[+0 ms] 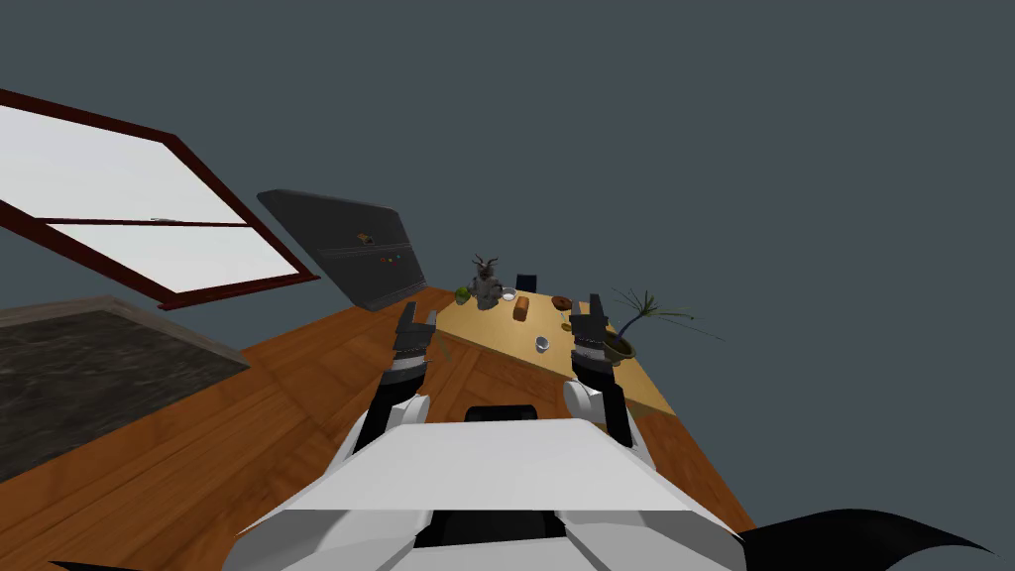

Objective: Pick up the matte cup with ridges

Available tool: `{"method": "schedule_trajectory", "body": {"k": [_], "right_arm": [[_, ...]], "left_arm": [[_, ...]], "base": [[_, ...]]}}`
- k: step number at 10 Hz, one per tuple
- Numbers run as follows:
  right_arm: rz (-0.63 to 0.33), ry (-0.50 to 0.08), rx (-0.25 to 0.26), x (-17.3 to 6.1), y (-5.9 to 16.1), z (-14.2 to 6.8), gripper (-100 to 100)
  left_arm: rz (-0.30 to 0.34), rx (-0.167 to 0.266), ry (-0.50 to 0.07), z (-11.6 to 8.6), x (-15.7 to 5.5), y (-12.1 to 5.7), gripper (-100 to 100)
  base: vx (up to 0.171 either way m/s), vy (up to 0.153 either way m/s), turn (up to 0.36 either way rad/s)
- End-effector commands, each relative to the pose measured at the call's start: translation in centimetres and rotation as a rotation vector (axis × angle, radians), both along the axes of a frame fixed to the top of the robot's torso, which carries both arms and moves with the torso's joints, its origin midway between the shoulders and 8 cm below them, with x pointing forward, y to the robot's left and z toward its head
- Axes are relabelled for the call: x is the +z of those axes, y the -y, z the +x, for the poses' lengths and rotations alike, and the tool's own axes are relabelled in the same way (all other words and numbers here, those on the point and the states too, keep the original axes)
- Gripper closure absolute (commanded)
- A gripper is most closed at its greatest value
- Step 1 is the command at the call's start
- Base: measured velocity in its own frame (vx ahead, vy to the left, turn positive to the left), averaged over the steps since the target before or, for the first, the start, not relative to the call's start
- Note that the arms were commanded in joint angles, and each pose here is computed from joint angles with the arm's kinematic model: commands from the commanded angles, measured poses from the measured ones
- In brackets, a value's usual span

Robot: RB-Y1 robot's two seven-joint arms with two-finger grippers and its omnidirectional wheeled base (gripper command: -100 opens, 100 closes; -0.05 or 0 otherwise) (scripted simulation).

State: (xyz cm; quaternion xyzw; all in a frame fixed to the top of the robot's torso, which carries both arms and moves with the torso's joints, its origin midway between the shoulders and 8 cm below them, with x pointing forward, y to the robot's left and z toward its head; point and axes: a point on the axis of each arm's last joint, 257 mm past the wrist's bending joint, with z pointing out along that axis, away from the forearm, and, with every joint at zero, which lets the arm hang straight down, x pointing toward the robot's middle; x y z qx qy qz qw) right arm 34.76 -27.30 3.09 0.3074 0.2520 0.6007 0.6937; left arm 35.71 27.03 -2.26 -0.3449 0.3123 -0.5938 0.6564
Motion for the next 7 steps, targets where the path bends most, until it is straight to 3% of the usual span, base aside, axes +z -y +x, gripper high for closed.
{"method": "schedule_trajectory", "body": {"k": [1,4,7], "right_arm": [[-0.035,-0.019,0.018,-0.6,-0.5,0.3,-100],[-0.098,-0.068,0.048,-2.5,-1.3,1.0,-100],[-0.186,-0.148,0.079,-5.8,-2.0,1.9,-100]], "left_arm": [[0.0,0.0,0.0,0.0,0.0,0.0,0],[0.0,0.0,0.0,0.0,0.0,0.0,0],[0.0,0.0,0.0,0.0,0.0,0.0,0]], "base": [[-0.059,0.01,0.022],[-0.127,0.026,0.035],[-0.159,0.039,0.06]]}}
